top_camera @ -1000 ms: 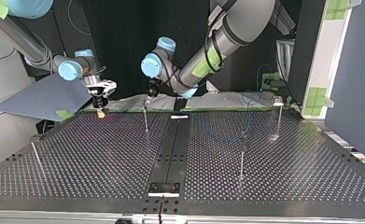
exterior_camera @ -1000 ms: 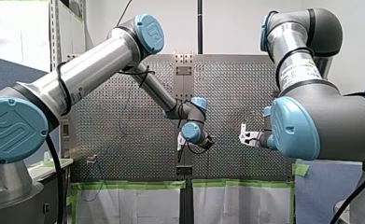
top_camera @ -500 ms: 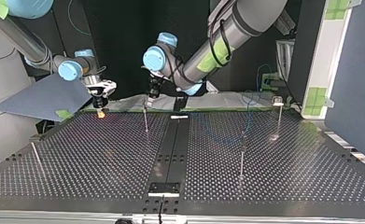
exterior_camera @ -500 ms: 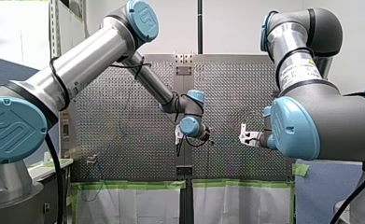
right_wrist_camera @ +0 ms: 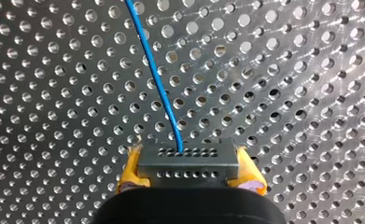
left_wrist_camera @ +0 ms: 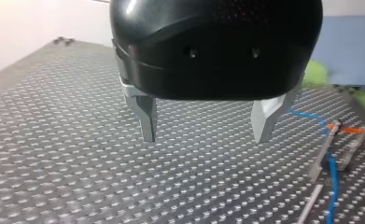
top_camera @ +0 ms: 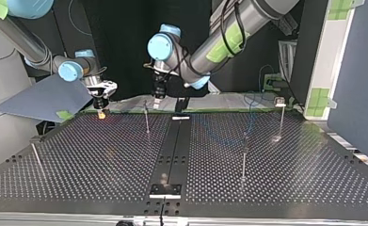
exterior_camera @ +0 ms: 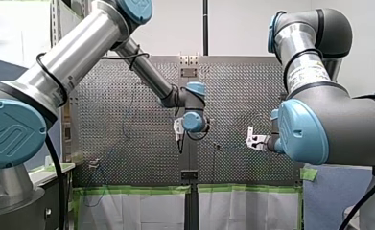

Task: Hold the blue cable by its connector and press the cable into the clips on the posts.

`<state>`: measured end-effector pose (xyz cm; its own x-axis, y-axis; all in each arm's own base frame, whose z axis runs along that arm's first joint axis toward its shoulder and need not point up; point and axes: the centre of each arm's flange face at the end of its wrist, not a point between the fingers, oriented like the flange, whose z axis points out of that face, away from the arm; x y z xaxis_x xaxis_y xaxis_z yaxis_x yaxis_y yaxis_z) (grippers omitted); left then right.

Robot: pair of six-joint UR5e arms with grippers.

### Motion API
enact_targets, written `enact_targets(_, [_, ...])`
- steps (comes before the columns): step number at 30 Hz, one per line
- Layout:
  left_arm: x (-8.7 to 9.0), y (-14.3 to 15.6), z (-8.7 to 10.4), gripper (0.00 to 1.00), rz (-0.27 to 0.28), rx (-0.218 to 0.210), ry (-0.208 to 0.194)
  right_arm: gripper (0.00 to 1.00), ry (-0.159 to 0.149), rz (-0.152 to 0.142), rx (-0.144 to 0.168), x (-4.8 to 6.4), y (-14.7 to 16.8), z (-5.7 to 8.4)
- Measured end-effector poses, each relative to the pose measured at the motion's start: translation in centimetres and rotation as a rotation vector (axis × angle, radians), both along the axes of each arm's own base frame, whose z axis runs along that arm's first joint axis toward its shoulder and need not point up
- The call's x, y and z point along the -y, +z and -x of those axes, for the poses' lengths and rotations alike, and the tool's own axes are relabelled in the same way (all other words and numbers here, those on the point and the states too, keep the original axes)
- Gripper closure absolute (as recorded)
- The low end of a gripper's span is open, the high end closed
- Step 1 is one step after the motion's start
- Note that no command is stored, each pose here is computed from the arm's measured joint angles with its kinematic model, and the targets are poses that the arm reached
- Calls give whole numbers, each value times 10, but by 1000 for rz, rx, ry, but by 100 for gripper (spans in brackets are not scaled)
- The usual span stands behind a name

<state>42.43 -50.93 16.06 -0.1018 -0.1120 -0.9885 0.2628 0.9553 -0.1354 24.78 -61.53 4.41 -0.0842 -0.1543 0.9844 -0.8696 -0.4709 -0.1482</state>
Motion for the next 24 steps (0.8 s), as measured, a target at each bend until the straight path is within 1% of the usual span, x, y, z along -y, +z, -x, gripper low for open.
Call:
enact_targets(2, [-3, 6, 4, 1, 25, 11, 16, 100, 0, -1, 0, 0, 0, 0])
enact_targets(5, [-9, 15, 12, 1, 46, 23, 38, 100, 0, -3, 0, 0, 0, 0])
enact_targets(9, [-16, 24, 25, 1, 51, 26, 63, 100, 0, -6, 0, -1, -1, 0])
enact_targets(14, [-26, 33, 44, 1, 45, 23, 90, 100, -2, -7, 2, 0, -1, 1])
enact_targets(18, [-31, 39, 58, 1, 46, 20, 97, 100, -2, -9, 3, -1, -1, 1])
enact_targets(24, [-40, 49, 79, 1, 64, 16, 87, 100, -3, -13, 6, -1, -1, 1])
